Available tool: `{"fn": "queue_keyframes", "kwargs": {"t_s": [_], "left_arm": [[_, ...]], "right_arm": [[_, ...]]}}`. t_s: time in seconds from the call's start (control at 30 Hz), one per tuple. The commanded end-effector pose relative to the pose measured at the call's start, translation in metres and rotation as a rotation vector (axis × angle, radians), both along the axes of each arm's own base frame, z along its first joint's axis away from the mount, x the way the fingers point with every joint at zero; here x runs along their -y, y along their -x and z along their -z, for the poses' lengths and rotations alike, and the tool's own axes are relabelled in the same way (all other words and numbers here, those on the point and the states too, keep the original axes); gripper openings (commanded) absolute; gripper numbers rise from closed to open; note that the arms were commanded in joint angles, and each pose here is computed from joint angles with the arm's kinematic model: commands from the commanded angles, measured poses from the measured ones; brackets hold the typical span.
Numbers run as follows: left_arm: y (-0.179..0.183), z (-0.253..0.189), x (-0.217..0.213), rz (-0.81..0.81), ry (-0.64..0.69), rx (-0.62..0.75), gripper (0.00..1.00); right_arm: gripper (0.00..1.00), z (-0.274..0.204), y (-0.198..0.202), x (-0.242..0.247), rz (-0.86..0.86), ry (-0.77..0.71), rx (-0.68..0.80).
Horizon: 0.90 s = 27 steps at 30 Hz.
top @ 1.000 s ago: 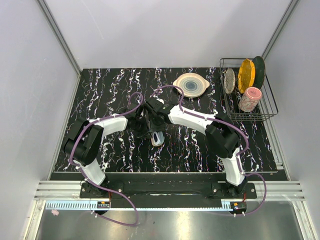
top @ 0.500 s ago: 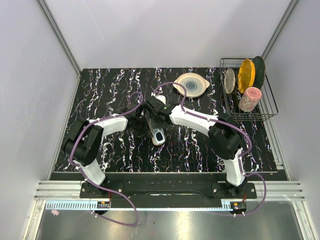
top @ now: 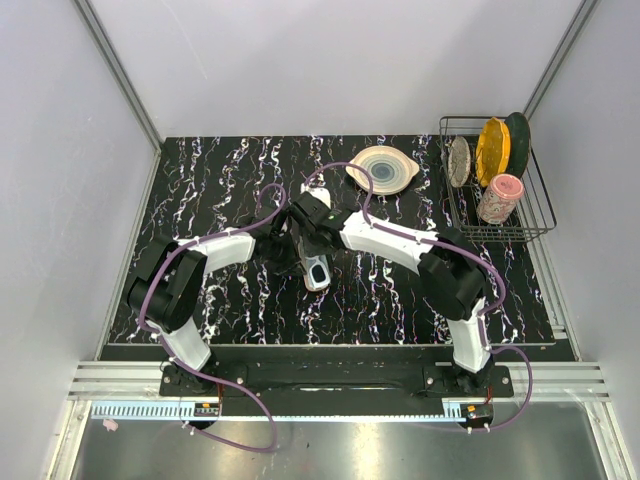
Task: Organize the sunglasses
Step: Adjust the sunglasses in the sunglasses case.
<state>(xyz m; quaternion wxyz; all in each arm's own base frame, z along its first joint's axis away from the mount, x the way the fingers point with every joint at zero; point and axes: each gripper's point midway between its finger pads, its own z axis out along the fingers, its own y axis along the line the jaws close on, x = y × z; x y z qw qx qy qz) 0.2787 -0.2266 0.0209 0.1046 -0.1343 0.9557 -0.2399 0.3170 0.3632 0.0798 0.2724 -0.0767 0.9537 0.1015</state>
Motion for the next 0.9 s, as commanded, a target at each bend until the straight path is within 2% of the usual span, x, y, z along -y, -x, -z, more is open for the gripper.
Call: {"fn": "queue_keyframes", "kwargs": {"t_s": [0.0,0.5,0.6,0.87], "left_arm": [[-0.001,-0.009,0.008,0.003,0.053,0.017,0.09],[0.002,-0.012,0.024,-0.014,0.155,-0.022,0.06],[0.004,-0.011,0.024,-0.012,0.157,-0.027,0.05],[0.006,-0.007,0.024,-0.011,0.158,-0.041,0.05]], "right_arm": [[0.45,0.012,0.003,0.005,-0.019,0.070,0.007],[0.35,0.034,0.008,0.014,-0.037,0.202,-0.012],[0.36,0.033,0.006,0.015,-0.037,0.218,0.005],[0.45,0.025,-0.001,0.020,-0.038,0.259,0.065]]}}
